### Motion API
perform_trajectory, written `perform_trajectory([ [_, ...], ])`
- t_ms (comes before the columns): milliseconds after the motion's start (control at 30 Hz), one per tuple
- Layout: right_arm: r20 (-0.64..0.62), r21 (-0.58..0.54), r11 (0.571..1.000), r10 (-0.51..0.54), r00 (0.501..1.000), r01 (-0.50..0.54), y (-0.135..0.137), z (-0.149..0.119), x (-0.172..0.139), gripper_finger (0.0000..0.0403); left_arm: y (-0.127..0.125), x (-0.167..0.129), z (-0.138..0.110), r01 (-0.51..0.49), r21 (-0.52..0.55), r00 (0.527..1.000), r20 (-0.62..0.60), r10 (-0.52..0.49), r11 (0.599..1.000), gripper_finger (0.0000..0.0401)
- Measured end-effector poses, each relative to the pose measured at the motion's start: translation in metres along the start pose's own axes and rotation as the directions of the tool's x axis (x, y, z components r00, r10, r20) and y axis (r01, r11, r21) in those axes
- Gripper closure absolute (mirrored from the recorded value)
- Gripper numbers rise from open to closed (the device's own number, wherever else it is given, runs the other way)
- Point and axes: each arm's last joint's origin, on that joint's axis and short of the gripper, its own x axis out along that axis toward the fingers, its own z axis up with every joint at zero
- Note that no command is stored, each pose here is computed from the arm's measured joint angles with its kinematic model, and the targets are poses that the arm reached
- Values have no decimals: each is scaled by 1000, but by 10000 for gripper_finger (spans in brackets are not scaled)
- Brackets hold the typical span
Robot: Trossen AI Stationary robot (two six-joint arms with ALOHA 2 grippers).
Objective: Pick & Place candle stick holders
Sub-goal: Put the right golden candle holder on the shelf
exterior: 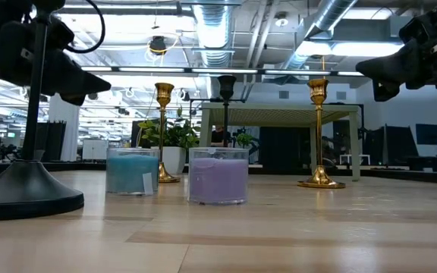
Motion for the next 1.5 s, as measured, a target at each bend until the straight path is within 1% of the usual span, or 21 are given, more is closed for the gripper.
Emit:
perform_trajectory([
  [100,-8,20,1000,1,1000,-1,0,-1,0,403,0,0,0,-3,0,1000,-1,3,1000,393],
  [200,-48,33,999,6,999,-5,1,-4,3,403,0,0,0,-3,0,1000,-1,3,1000,393],
  [367,-175,32,999,-30,984,36,0,-15,9,403,0,0,0,-3,-1,1000,1,3,1000,393],
  [433,-229,36,999,-20,973,29,1,-20,12,403,0,0,0,-3,-2,1000,5,3,1000,393],
  [667,-399,130,991,40,916,13,9,-36,18,403,0,0,1,-3,-2,1000,5,3,1000,393],
  [733,-438,152,988,43,898,27,11,-41,19,403,0,0,1,-3,-2,1000,5,3,1000,393],
  [800,-464,150,987,15,886,62,12,-44,20,403,0,0,1,-3,-2,1000,5,3,1000,393],
  [900,-489,127,985,-38,871,114,12,-47,21,403,0,0,1,-3,-2,1000,6,3,1000,393],
  [1000,-519,113,986,-49,853,125,12,-51,22,403,0,0,1,-3,-4,1000,11,3,1000,393],
  [1100,-547,122,987,-22,837,106,13,-55,22,403,0,0,2,-3,-5,1000,16,3,1000,393],
  [1200,-564,152,987,38,825,59,15,-56,23,403,0,0,2,-3,-6,1000,20,3,1000,393],
  [1267,-543,168,985,61,837,37,16,-55,25,403,0,0,2,-3,-6,1000,21,3,1000,393],
  [1400,-479,181,983,71,875,19,16,-49,30,403,0,0,2,-3,-7,1000,21,3,1000,393],
  [1500,-467,186,980,30,884,65,15,-49,33,400,0,0,2,-3,-7,1000,24,3,1000,393],
])
